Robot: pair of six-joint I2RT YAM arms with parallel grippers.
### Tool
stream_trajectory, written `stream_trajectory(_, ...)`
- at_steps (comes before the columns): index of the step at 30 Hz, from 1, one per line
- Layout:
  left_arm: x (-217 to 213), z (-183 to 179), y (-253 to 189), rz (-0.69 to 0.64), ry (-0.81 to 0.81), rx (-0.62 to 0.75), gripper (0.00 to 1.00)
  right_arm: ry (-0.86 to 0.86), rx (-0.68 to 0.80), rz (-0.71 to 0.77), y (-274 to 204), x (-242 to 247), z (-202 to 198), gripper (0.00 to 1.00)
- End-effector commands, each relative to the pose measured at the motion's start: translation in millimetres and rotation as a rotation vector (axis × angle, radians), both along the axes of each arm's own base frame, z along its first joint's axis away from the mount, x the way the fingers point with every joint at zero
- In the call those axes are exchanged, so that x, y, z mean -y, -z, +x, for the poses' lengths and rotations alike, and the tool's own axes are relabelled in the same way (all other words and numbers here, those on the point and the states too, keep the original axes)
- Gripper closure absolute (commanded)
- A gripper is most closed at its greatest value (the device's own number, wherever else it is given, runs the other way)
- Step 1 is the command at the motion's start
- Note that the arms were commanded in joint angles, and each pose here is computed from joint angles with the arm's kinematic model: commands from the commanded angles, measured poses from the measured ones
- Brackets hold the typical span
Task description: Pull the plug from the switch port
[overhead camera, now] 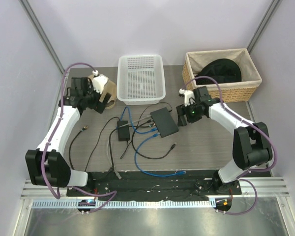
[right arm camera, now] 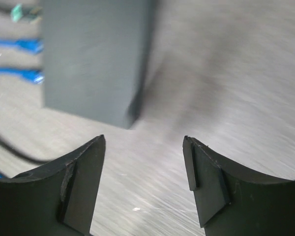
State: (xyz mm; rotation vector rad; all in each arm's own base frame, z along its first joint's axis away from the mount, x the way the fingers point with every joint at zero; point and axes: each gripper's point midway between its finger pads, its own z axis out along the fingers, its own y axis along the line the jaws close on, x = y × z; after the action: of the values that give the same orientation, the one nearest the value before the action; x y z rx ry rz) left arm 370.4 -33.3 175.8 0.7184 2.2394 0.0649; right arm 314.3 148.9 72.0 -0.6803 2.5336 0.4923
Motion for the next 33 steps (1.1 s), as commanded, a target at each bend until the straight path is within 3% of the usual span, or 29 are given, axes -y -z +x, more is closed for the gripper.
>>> stream_trajectory(1,20,13,-67,-0.168,-0.023,0.134,0.00,0.084,0.081,0.037,-35,18,30,0.28)
stream_trajectory(4,58,4,-100,-0.352,0.098,0.153,0.01,0.070,0.139,0.052,-54,14,48,0.28)
stream_trajectory(5,86,-7,-109,-0.427,0.216,0.138,0.01,0.065,0.152,0.059,-59,12,53,0.28)
stream_trajectory(7,114,-16,-122,-0.459,0.317,0.132,0.01,0.053,0.178,0.083,-70,6,69,0.28)
stream_trajectory(9,148,-29,-130,-0.456,0.429,0.108,0.04,0.041,0.210,0.101,-82,0,83,0.28)
stream_trajectory(14,202,-34,-93,-0.364,0.553,-0.026,0.15,0.034,0.197,0.096,-59,-7,110,0.29)
stream_trajectory(20,225,-4,-40,-0.368,0.477,-0.149,0.27,0.077,0.151,0.113,-37,-12,144,0.34)
stream_trajectory(25,220,9,-34,-0.319,0.426,-0.148,0.21,0.015,0.078,0.131,-32,-19,131,0.37)
stream_trajectory(33,210,4,-35,-0.277,0.409,-0.171,0.14,-0.211,-0.065,0.130,-7,-13,46,0.39)
